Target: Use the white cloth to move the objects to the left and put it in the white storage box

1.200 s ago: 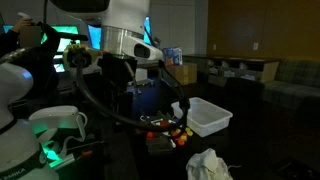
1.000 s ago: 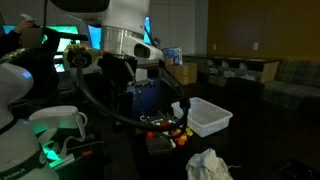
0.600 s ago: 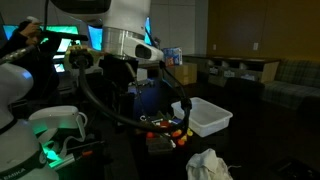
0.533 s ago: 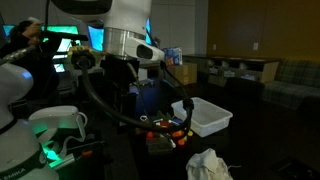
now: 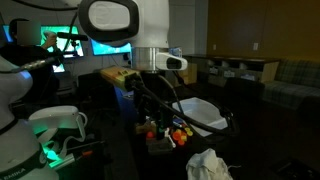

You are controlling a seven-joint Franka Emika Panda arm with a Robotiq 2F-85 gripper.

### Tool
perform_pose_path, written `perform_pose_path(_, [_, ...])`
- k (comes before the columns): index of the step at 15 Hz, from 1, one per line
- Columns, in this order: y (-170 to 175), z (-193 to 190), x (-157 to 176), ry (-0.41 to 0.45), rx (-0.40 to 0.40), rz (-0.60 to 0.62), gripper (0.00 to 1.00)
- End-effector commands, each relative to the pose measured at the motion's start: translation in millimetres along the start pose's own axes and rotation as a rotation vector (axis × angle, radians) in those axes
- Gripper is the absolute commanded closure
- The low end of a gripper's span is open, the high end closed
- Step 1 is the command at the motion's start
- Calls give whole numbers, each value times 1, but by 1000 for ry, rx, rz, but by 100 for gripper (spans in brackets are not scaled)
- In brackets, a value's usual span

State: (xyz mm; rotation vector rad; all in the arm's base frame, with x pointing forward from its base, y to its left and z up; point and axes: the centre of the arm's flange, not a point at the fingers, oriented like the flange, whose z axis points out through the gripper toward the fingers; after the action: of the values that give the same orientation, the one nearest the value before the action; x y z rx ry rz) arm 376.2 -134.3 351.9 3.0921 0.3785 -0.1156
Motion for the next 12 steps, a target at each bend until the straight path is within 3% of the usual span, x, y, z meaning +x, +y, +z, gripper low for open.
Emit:
perform_pose_path(1, [9,30,54,51,-12,-50,0])
perform_pose_path(6, [-14,84,108,151,-22,-56,0])
perform_pose_path(12, [-34,158,157,199,-26,-97,0])
